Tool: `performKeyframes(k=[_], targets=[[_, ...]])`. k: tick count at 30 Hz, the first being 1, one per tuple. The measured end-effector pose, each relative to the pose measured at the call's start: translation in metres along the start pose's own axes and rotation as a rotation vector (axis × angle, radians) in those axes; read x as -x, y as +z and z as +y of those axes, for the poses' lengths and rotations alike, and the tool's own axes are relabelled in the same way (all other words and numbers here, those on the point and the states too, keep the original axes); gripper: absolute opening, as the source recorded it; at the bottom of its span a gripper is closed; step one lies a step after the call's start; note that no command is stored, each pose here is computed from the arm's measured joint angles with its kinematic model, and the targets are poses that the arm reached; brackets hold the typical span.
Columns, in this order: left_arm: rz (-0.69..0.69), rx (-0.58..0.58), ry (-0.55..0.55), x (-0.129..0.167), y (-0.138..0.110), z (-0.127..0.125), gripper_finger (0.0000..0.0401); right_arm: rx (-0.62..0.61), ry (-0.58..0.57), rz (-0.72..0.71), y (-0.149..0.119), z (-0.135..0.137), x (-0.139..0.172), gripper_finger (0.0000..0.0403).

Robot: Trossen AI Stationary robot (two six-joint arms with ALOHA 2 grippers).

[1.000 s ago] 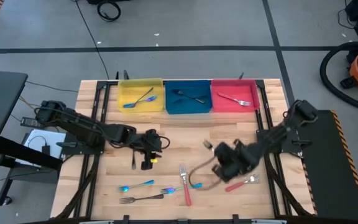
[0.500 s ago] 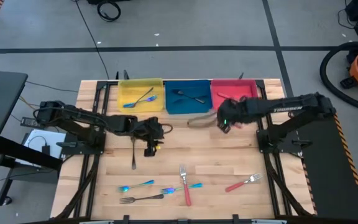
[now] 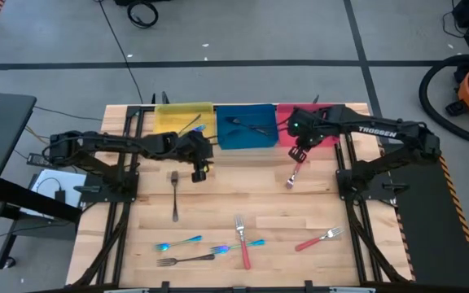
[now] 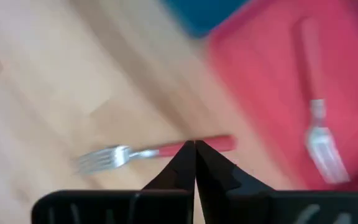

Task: Sort silverware by color (type)
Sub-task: Put the pink fork into the pink bin

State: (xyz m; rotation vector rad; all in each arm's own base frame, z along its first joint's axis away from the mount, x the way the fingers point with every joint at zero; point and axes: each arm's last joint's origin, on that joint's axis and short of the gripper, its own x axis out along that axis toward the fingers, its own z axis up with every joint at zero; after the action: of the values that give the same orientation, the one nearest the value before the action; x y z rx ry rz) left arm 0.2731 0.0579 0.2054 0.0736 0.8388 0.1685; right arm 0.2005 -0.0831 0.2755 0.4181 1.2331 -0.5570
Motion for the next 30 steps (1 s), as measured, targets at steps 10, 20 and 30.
performKeyframes(k=[10, 20, 30], targets=[[0.008, -0.016, 0.038, 0.000, -0.003, 0.016, 0.0107, 0.016, 0.028, 0.041, -0.008, 0.005, -0.013, 0.0045], [0.010, -0.031, 0.046, 0.000, -0.003, 0.019, 0.0107, -0.292, 0.028, 0.046, -0.020, 0.004, -0.045, 0.0110], [0.017, -0.031, 0.044, 0.000, -0.004, 0.019, 0.0107, -0.512, 0.011, 0.087, -0.035, 0.005, -0.065, 0.0148]])
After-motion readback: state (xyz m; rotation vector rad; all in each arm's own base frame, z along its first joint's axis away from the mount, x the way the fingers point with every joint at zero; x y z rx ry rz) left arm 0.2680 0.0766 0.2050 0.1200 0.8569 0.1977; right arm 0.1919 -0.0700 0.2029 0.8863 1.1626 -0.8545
